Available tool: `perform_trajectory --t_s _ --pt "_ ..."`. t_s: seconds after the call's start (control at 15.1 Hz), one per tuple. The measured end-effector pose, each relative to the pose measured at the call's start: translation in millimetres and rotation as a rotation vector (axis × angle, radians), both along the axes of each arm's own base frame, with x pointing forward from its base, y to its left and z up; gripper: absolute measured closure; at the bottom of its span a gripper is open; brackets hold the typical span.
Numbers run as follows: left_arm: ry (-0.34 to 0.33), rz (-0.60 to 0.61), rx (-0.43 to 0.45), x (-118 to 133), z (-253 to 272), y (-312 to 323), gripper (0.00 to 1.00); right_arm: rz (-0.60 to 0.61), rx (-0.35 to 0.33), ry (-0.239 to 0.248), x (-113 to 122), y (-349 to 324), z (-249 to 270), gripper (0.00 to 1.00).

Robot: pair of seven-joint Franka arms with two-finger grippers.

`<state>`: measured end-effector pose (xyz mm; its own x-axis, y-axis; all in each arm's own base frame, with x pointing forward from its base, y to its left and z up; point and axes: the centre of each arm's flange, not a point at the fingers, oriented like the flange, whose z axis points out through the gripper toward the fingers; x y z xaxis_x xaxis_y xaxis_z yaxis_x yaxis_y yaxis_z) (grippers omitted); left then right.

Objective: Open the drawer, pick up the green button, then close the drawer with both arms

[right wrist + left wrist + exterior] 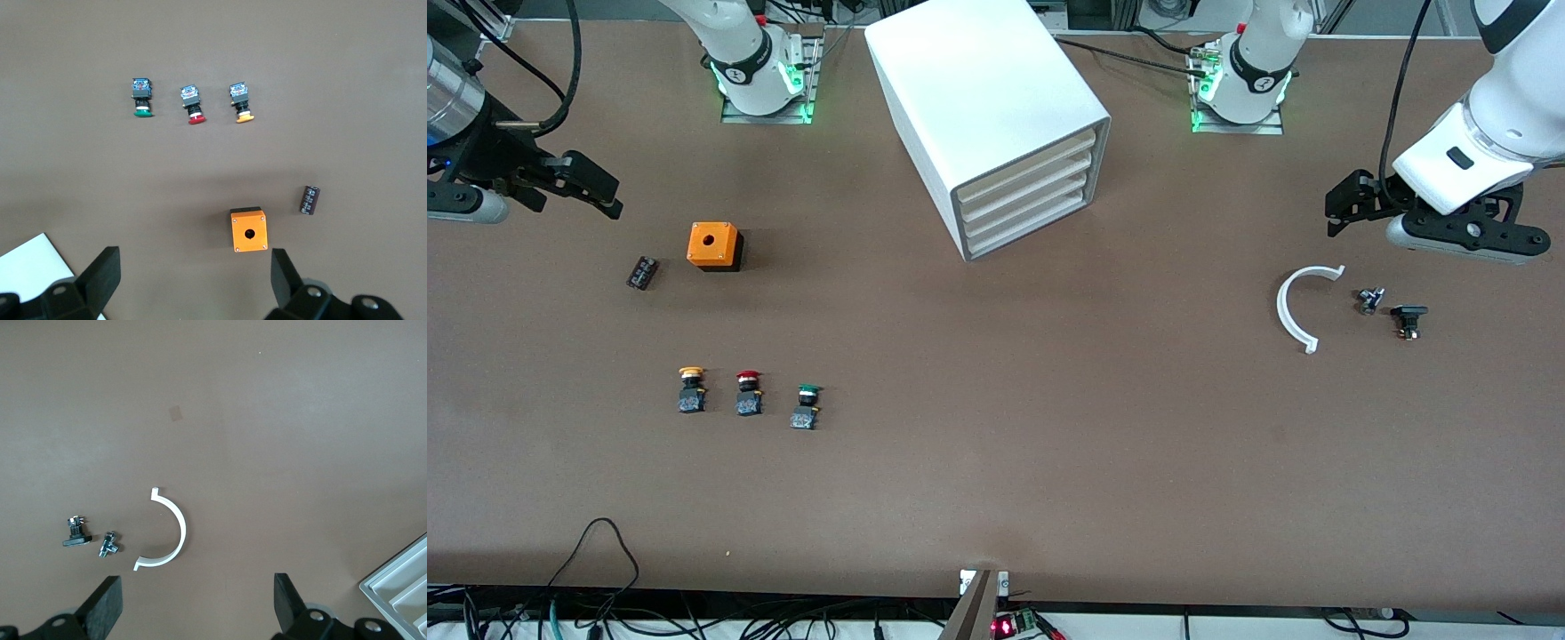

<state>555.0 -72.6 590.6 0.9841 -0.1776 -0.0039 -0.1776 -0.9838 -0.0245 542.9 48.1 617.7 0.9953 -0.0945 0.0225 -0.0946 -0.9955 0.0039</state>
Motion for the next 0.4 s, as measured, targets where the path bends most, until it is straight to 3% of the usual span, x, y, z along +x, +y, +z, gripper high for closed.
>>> perform_trajectory --t_s 0.4 --pt "-0.001 0.025 0.0 -1.1 -0.1 -8.0 0.0 0.001 0.002 -0.02 1.6 0.2 4.3 0.0"
